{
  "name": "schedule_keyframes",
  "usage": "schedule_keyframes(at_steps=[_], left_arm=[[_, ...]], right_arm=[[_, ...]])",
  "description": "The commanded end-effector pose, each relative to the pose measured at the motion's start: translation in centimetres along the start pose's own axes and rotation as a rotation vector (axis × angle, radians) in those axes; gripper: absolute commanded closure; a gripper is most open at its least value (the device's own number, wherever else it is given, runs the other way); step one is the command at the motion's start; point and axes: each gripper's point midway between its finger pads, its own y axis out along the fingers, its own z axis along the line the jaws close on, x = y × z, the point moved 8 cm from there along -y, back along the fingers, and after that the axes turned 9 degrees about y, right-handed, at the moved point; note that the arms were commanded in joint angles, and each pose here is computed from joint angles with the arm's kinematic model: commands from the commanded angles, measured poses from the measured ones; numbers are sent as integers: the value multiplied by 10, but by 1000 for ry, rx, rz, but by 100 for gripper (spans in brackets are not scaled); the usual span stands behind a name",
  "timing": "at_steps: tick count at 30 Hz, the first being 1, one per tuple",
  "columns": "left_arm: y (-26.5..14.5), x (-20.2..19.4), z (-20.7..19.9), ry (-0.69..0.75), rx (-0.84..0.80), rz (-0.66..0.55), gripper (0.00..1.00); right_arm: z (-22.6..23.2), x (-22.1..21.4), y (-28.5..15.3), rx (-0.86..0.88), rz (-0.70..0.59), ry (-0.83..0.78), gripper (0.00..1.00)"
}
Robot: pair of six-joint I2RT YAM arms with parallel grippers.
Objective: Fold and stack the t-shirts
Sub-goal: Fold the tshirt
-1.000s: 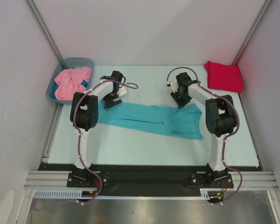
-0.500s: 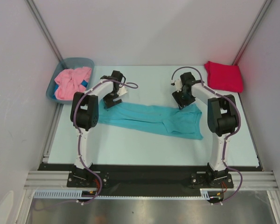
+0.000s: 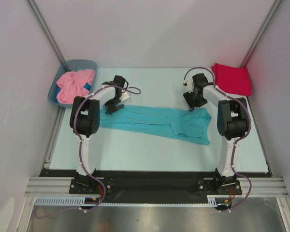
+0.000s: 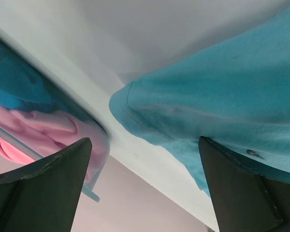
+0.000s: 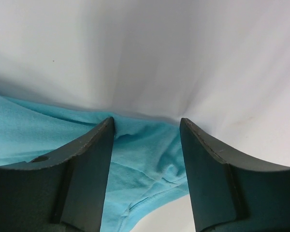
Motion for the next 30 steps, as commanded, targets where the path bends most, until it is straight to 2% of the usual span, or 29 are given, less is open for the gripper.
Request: schedule_keyframes(at_steps=[1,18,24,30], left_arm=[[21,-22,-22,-15,-91,69,0],[18,-36,-35,19,-103,148,0],[-10,-31,5,-152,58,72,0],[-34,-43,48,-254,278,102,0]], right_arm=[[-22,2,1,-112,-17,9,39],[-36,-4,-4,-135,-18,23,38],[-32,-3,-5,-111,-28,40,38],[-28,-1,-10,-109,-37,35,38]])
